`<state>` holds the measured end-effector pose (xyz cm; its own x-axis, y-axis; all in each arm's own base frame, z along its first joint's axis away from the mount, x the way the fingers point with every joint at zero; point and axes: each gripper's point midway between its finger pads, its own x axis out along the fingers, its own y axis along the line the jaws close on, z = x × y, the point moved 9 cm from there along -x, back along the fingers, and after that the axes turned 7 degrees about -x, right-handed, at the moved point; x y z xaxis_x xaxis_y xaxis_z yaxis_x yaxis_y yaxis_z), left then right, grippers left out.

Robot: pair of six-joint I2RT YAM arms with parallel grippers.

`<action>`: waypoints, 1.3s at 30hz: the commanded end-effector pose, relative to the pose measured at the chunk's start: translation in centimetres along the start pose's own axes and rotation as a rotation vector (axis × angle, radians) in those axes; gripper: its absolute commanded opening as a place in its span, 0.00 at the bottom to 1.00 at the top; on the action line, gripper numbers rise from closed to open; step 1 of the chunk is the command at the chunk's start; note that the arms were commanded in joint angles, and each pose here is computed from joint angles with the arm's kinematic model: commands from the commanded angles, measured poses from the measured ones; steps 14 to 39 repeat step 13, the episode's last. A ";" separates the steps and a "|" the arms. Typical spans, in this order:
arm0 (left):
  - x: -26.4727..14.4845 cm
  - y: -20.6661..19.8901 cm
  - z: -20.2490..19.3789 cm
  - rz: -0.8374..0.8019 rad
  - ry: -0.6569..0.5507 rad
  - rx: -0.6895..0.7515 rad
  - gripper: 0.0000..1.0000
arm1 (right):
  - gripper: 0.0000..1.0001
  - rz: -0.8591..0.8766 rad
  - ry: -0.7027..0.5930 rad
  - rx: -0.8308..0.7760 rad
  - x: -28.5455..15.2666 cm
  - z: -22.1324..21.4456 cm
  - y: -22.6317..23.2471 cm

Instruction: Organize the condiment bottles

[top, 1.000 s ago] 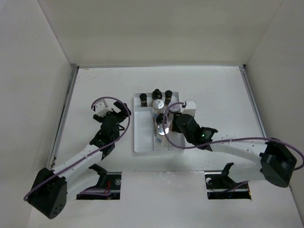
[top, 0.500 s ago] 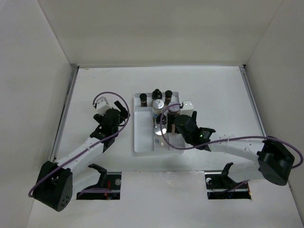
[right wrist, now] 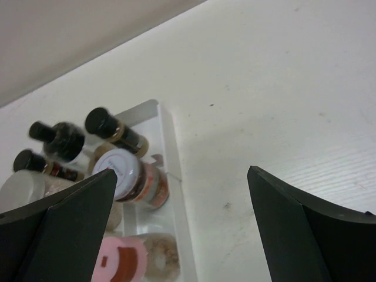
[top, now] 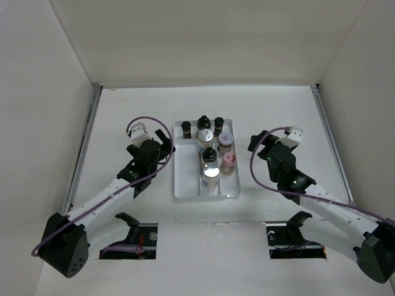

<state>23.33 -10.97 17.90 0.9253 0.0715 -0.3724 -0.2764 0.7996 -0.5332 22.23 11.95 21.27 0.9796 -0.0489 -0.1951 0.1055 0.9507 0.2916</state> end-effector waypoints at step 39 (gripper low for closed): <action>-3.1 -2.4 2.1 -0.128 -0.056 0.034 1.00 | 1.00 -0.119 -0.052 0.208 2.9 -2.5 -4.0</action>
